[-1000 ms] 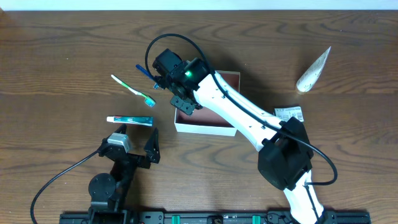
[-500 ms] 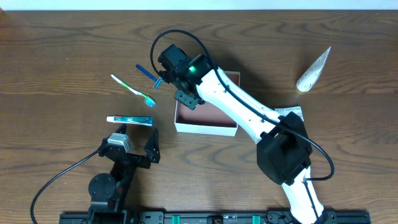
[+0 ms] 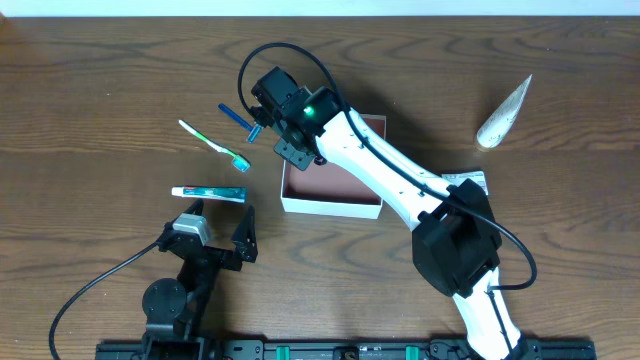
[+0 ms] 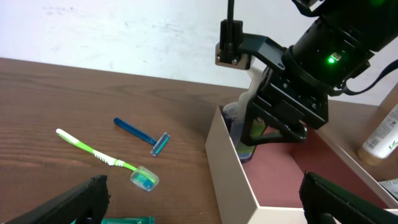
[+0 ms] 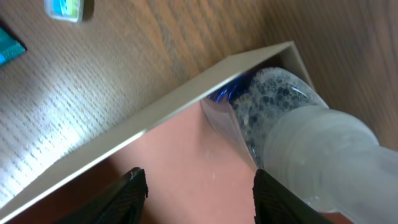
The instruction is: Pack container
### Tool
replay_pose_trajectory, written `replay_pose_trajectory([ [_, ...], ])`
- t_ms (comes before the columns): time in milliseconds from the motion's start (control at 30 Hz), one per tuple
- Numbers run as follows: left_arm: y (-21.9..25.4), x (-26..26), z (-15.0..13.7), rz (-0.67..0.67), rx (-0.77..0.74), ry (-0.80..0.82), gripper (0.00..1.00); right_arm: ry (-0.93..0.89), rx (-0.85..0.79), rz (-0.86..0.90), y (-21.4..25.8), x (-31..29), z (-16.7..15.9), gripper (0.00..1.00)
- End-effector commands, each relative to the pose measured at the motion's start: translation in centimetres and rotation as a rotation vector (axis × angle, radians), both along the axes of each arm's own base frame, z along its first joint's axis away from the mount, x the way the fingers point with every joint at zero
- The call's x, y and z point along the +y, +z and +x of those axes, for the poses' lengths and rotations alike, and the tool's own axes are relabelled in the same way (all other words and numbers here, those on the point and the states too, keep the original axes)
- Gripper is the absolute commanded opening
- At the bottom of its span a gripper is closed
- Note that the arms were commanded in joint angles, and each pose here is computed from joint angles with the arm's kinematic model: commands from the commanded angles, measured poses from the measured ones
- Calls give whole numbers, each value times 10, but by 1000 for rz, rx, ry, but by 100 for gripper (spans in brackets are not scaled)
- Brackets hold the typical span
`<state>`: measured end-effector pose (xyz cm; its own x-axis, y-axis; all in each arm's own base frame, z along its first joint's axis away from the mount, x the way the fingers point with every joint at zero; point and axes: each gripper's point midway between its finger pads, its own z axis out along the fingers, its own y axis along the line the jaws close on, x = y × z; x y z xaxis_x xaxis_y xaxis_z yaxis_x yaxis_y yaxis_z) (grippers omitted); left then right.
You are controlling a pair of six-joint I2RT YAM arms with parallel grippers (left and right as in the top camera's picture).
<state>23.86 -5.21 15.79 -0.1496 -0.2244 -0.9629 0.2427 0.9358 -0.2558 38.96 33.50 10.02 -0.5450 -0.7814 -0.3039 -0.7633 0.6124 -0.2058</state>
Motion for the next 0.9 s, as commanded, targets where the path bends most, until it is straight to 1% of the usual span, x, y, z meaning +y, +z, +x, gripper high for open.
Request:
replay_pose_trajectory([
  [0, -16, 0, -1, 16, 43, -6, 98, -4, 0, -6, -6, -2, 4, 56],
  [167, -16, 0, -1, 16, 43, -6, 98, -1, 9, -12, -7, -3, 2, 56],
  [333, -16, 0, -1, 16, 43, -6, 98, 27, 75, -18, -9, 4, -22, 57],
  [433, -16, 0, -1, 16, 43, -6, 98, -24, 130, -26, -9, 3, -43, 59],
  [633, -16, 0, -1, 16, 43, -6, 98, -146, 272, -38, -10, -4, -80, 58],
  [767, -16, 0, -1, 16, 43, -6, 98, -200, 289, -48, -5, -8, -90, 57],
  [867, -16, 0, -1, 16, 43, -6, 98, -256, 253, -63, 3, -16, -87, 54],
])
